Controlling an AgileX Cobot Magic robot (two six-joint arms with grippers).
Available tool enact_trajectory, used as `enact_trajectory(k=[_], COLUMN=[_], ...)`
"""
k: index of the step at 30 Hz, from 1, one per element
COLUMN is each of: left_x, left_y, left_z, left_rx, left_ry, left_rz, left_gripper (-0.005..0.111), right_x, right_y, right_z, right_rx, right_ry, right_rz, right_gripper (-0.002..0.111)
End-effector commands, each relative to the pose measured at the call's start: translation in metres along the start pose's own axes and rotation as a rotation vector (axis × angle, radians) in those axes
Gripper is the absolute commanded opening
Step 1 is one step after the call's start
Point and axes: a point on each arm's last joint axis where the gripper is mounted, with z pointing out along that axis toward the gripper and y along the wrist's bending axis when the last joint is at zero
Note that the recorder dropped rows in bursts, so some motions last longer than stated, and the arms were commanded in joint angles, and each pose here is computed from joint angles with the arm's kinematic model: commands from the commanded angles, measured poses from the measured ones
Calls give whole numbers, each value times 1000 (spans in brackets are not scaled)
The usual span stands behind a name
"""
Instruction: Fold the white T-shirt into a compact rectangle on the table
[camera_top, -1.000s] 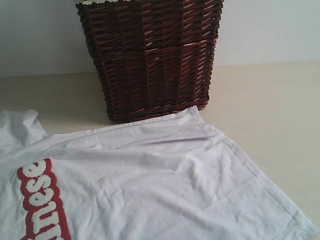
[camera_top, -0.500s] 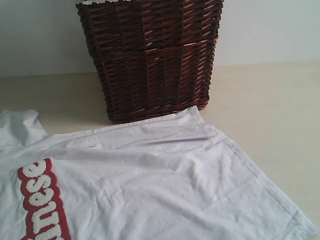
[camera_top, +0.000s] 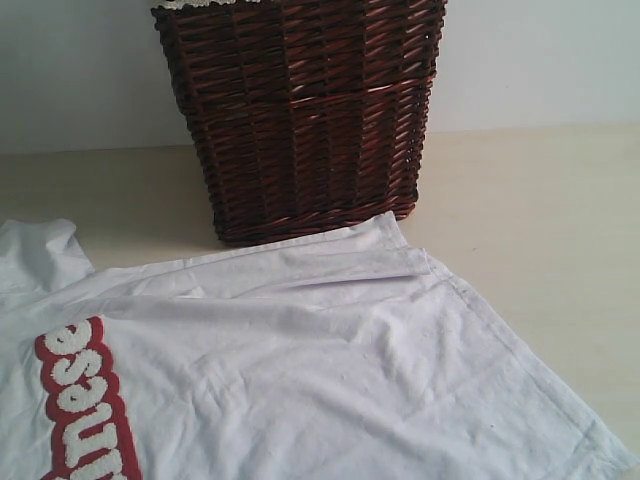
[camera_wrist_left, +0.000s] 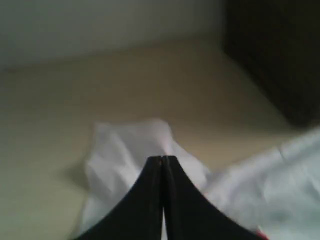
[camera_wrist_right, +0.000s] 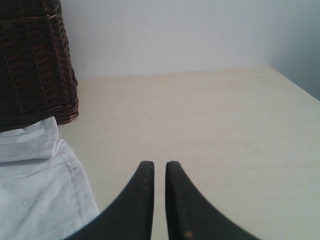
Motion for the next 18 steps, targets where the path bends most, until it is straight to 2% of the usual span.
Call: enact_trajectory(k=[1, 4, 6, 9, 11, 14, 15, 16, 17, 18], left_x=[-45, -36, -25, -1, 13, 30, 36, 37, 40, 41], left_y=[-24, -56, -61, -60, -60, -76, -77, -77, -74, -73], left_z=[-65, -104, -111, -110, -107, -105, -103, -102, -101, -101], left_rx=[-125, 24, 43, 5, 13, 218, 219, 203, 146, 138], left_ry=[-300, -432, -444, -413, -389, -350, -326, -312, -292, -290], left_rz=[-176, -153, -146, -147, -200, -380, -400, -340, -220, -205], left_gripper=[0, 0, 0, 0, 0, 0, 0, 0, 0, 0], right_x=[1, 1, 1, 1, 1, 1, 1, 1, 1, 1], right_y=[-1, -1, -1, -1, -1, -1, -1, -1, -1, -1], right_z=[0, 0, 0, 0, 0, 0, 0, 0, 0, 0], right_rx=[7, 7, 7, 7, 7, 7, 7, 7, 7, 7], right_ry=[-7, -7, -7, -7, -7, -7, -7, -7, -7, -7], right_rz=[-9, -9, -9, -9, -9, -9, -9, -9, -9, -9], right_gripper=[11, 11, 11, 11, 11, 11, 11, 11, 11, 11])
